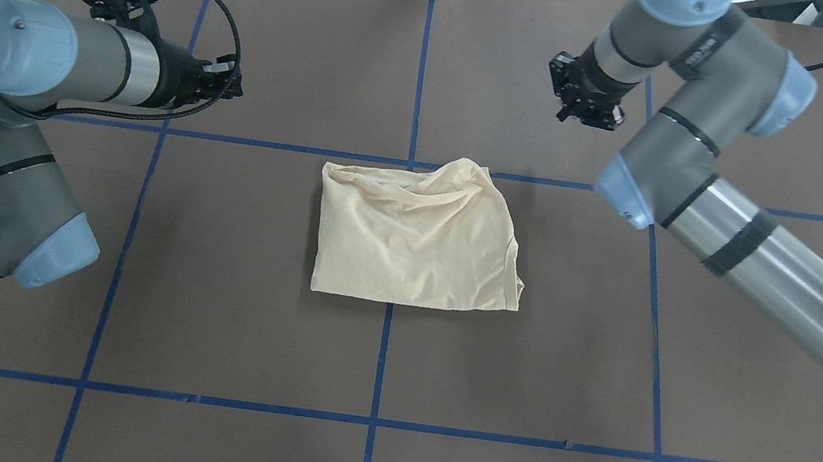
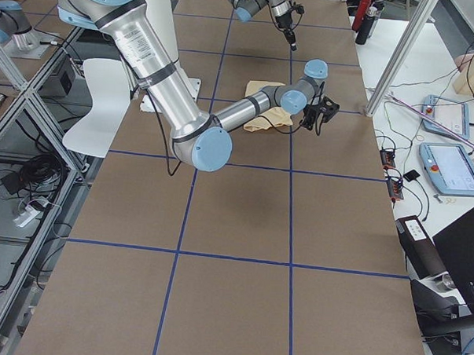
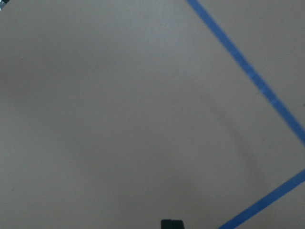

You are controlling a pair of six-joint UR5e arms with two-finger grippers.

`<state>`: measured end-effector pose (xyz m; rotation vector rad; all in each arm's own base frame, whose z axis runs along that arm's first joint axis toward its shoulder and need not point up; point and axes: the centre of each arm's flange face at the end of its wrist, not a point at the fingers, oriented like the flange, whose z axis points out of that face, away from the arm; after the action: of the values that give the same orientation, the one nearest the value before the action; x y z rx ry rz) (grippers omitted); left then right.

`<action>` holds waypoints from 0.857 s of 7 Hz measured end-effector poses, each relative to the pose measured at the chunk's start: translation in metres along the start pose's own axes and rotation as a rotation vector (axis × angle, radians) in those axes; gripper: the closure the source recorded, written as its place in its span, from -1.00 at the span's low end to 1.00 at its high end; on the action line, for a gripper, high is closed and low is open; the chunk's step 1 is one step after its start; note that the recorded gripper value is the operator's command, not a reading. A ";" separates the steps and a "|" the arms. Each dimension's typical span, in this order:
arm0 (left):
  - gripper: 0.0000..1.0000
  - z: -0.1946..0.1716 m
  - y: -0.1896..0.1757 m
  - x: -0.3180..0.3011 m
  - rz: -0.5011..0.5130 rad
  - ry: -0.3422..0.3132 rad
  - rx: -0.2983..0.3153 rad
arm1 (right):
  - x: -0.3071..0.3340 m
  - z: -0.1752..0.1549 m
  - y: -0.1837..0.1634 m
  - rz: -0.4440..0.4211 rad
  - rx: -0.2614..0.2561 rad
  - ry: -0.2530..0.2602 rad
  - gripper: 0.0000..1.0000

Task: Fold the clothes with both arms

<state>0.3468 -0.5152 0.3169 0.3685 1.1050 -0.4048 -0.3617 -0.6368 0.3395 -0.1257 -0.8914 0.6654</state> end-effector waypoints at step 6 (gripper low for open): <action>-1.00 -0.130 -0.095 -0.230 0.574 -0.095 -0.140 | 0.302 -0.108 -0.160 -0.487 -0.067 -0.025 -1.00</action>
<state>0.1091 -0.5058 0.4663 0.5159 0.8805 0.1610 -0.0689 -0.5689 0.5349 0.0414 -0.9246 0.1837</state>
